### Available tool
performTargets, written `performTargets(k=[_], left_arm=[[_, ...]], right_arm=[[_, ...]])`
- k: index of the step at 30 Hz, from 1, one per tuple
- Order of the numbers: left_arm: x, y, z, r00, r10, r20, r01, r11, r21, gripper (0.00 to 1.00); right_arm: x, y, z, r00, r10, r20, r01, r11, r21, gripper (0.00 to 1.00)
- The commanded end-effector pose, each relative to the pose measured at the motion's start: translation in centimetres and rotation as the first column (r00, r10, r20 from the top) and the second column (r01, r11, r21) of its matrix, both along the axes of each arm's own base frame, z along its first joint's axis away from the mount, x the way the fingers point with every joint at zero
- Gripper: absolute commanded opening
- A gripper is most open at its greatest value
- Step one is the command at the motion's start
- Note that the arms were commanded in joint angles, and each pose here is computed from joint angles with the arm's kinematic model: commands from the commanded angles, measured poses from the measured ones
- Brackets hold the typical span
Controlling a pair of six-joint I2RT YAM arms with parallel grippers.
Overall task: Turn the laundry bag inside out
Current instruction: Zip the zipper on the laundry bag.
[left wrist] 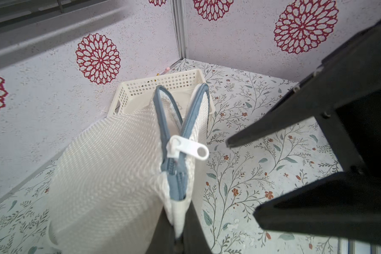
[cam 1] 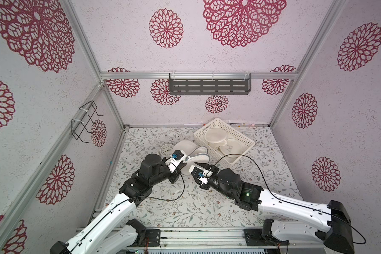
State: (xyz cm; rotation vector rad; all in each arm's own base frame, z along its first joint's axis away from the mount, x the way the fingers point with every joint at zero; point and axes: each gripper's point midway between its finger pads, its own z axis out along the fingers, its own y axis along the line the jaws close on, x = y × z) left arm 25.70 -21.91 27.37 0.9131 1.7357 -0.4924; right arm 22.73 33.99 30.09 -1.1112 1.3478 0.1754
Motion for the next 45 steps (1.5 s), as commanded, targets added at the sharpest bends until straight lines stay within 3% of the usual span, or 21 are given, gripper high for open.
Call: performTargets(k=[1, 15, 20, 22, 24, 27, 29, 33, 38, 45], left_arm=[[-0.6, -0.2, 0.7, 1.0, -0.03, -0.005, 0.03, 0.999, -0.026, 0.0], [-1.3, -0.4, 1.2, 0.997, -0.07, 0.01, 0.071, 0.997, -0.037, 0.0], [-1.1, 0.0, 1.5, 0.998, -0.049, 0.038, 0.05, 0.998, -0.024, 0.0], [-0.7, 0.4, 1.7, 0.998, -0.021, 0.056, 0.022, 1.0, -0.01, 0.0], [-0.6, 0.7, 1.9, 0.997, -0.009, 0.08, 0.009, 1.0, 0.004, 0.0], [-0.5, 0.8, 2.4, 0.993, -0.003, 0.117, 0.003, 1.0, 0.002, 0.0], [-0.5, 0.7, 2.8, 0.99, -0.007, 0.142, 0.009, 1.0, -0.01, 0.0], [-0.9, 0.5, 3.4, 0.981, -0.031, 0.19, 0.037, 0.999, -0.029, 0.0], [-1.1, 0.5, 3.4, 0.976, -0.037, 0.213, 0.044, 0.999, -0.028, 0.0], [-1.2, 0.2, 3.5, 0.972, -0.05, 0.228, 0.059, 0.998, -0.033, 0.0]], right_arm=[[0.5, -0.6, 5.2, 0.984, -0.067, 0.168, 0.049, 0.993, 0.105, 0.4], [0.7, 0.0, 5.7, 0.98, -0.078, 0.181, 0.055, 0.99, 0.126, 0.29], [0.3, 0.3, 5.0, 0.997, -0.048, 0.065, 0.037, 0.986, 0.165, 0.34], [-0.2, 0.1, 5.7, 0.998, -0.027, -0.057, 0.043, 0.954, 0.297, 0.34], [-0.9, -0.3, 6.1, 0.974, 0.029, -0.225, 0.078, 0.89, 0.449, 0.32], [-0.7, -1.1, 5.1, 0.856, 0.088, -0.509, 0.276, 0.756, 0.594, 0.28], [-1.0, -0.8, 4.4, 0.781, 0.161, -0.603, 0.339, 0.702, 0.627, 0.28], [-1.7, -0.2, 4.6, 0.694, 0.302, -0.653, 0.386, 0.61, 0.692, 0.27], [-2.4, 0.6, 6.3, 0.679, 0.4, -0.616, 0.339, 0.573, 0.746, 0.29], [-1.2, 0.6, 7.0, 0.689, 0.412, -0.596, 0.361, 0.518, 0.776, 0.3]])
